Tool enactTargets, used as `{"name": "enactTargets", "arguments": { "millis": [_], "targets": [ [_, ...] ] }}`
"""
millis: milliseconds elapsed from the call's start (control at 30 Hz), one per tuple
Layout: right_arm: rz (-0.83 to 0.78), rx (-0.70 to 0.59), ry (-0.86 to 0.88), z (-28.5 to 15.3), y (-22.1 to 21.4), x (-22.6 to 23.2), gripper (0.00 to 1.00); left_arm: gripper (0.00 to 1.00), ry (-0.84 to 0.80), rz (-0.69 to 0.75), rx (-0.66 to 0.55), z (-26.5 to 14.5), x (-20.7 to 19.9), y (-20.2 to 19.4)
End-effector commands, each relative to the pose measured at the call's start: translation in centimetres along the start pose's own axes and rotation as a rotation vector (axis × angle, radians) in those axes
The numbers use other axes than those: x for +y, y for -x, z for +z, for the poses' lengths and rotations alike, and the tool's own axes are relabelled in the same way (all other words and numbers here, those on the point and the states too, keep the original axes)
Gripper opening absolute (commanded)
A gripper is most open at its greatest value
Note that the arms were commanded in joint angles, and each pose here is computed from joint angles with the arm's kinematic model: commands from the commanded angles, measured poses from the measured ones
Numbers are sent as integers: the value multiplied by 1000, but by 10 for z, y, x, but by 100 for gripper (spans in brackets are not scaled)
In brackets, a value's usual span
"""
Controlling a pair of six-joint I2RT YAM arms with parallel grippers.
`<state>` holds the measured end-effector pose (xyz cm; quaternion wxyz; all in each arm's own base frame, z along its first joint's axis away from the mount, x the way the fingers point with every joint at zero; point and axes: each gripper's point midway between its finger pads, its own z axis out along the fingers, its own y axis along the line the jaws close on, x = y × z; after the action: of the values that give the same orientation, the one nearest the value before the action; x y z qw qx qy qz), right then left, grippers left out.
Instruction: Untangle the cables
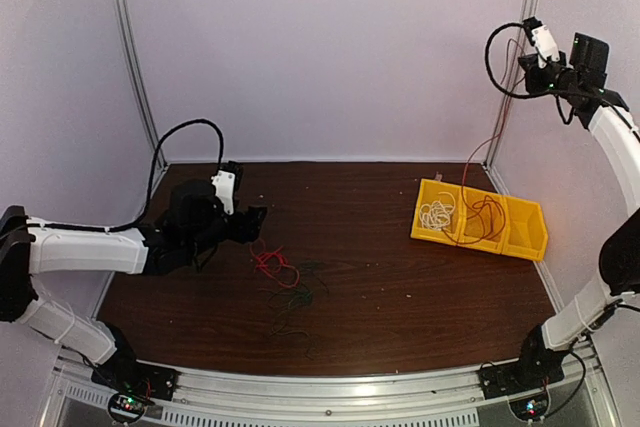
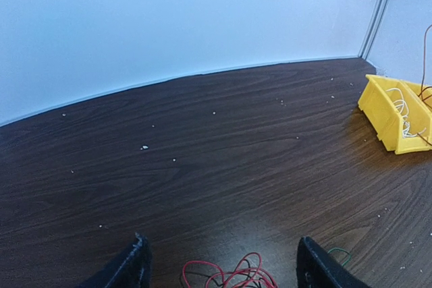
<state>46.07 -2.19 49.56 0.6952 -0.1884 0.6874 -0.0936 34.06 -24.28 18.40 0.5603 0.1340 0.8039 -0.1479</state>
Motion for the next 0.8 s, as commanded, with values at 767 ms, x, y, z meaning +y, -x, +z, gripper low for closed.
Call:
{"name": "enactTargets", "arguments": {
  "millis": [767],
  "targets": [
    [110,659,554,0,-324,166,0,74,5,-25,35,13,3,-29]
  ]
}}
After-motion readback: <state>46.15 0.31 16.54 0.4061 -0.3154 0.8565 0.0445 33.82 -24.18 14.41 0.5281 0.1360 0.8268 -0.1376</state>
